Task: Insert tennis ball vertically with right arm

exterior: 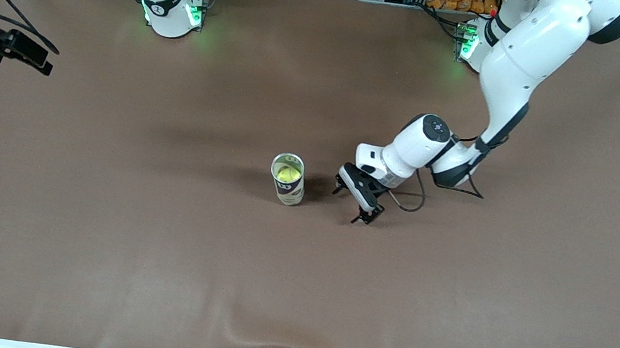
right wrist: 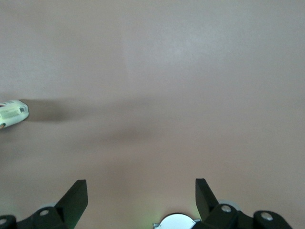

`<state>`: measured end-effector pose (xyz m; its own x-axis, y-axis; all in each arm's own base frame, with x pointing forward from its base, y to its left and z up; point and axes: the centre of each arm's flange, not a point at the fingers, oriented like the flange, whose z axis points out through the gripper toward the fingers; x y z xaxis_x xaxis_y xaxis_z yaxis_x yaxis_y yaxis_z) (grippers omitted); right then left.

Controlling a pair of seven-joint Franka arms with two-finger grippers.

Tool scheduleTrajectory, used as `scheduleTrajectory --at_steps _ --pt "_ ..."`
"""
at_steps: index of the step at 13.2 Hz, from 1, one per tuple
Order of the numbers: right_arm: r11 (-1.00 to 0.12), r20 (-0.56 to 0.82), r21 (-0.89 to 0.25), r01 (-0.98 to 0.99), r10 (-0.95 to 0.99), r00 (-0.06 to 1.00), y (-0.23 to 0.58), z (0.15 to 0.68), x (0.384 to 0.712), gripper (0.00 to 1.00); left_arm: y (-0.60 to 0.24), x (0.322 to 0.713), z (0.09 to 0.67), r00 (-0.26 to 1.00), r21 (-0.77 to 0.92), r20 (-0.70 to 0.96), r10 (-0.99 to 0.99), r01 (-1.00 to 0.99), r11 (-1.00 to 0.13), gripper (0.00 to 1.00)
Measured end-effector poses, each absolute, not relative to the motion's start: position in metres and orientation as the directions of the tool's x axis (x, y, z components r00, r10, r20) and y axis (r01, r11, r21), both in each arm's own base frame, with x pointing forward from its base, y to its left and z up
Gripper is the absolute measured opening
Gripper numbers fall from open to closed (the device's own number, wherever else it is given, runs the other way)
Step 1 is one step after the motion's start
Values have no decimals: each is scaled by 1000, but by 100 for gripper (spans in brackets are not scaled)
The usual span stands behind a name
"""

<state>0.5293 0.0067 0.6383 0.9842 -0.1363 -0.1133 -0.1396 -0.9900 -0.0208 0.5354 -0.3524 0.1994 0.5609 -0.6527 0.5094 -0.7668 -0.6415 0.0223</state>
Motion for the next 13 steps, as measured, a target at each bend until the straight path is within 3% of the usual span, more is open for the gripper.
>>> scheduleTrajectory --at_steps 7,13 --pt "-991 -90 -2 -131 -130 987 2 676 518 100 -269 631 296 772 18 166 -614 -625 -781 100" --pt "-996 -89 -11 -89 -88 992 -12 679 518 100 -197 680 392 885 54 15 -465 -465 -884 100"
